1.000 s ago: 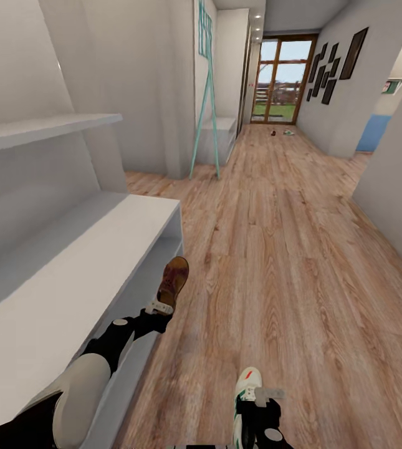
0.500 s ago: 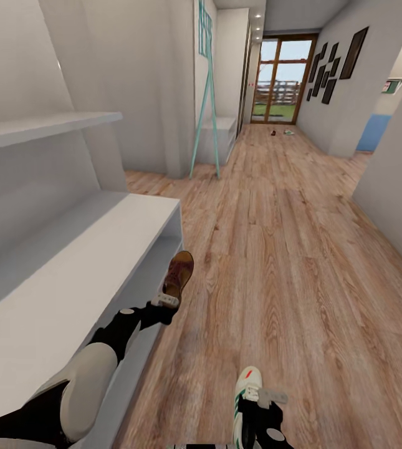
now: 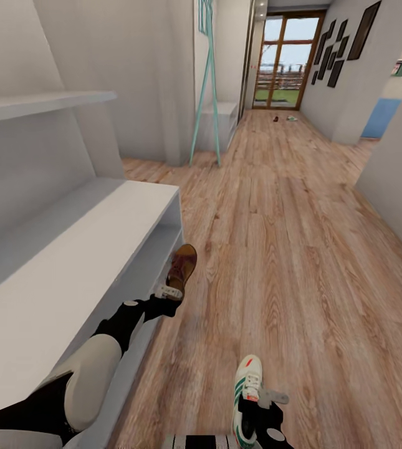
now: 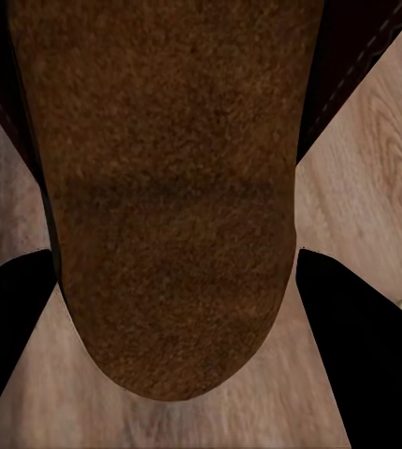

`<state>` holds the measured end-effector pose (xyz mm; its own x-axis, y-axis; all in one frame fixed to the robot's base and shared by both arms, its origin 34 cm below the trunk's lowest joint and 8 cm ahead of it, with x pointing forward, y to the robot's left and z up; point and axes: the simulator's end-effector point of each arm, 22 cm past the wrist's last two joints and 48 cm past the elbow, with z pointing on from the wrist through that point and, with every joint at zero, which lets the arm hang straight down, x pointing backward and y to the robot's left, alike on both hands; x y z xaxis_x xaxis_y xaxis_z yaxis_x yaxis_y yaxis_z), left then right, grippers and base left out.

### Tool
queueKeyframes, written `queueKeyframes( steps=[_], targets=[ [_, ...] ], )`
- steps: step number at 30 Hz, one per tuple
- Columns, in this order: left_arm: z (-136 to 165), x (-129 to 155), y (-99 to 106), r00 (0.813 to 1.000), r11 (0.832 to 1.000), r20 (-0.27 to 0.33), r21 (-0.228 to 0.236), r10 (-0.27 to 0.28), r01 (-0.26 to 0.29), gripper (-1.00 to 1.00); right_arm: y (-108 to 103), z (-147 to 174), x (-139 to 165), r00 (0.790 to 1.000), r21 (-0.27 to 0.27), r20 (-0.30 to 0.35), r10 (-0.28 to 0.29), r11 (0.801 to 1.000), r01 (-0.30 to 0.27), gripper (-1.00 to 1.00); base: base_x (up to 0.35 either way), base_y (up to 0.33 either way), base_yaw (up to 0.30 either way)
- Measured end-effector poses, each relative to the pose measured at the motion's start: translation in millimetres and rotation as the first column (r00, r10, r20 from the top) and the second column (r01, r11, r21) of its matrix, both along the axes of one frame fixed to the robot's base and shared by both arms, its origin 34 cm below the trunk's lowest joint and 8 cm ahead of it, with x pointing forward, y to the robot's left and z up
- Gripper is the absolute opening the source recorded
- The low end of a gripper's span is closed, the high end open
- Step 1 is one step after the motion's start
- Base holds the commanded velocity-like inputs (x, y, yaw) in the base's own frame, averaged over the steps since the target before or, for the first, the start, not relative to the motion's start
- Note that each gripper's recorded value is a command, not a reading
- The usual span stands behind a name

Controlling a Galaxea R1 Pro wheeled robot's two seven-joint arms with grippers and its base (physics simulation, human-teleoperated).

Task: Pick up the two gym shoes and the two sandals from the corridor floor and place them onto the hallstand (shoe rack) in the corridor, making sure they are on the rack and not on the floor. Arrange them so the two gym shoes are next to each other and the two sandals are next to each other.

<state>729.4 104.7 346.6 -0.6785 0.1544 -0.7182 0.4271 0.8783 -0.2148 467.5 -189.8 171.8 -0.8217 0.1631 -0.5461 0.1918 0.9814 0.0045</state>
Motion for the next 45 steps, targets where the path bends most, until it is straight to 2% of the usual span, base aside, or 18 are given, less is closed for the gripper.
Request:
queueKeyframes(
  steps=[3,14,20,45],
  targets=[
    [-8.8,-1.2,-2.6,1.0,1.0,-0.013,-0.003,-0.002,0.002,-1.0,0.0,-6.6,-5.6,1.0,0.0,-0.016,0.0,1.0,0.0,1.0,0.0,0.0,0.0],
    [-6.5,-1.4,-13.2,1.0,1.0,-0.015,-0.02,-0.011,0.01,-1.0,0.2,-7.6,-6.7,1.0,0.001,-0.02,0.0,1.0,0.0,1.0,0.0,0.0,0.0],
    [-4.6,-6.5,-22.5,0.999,0.998,-0.022,-0.05,-0.044,0.043,-1.0,0.4,-7.6,-6.7,1.0,0.002,-0.021,0.001,1.0,-0.001,1.0,0.0,0.0,0.0],
    [-9.8,-12.9,-20.9,0.998,0.997,-0.034,-0.052,-0.051,0.05,-1.0,1.5,-7.4,-6.4,1.0,0.004,-0.019,0.006,1.0,-0.006,1.0,0.0,0.0,0.0]
  ],
)
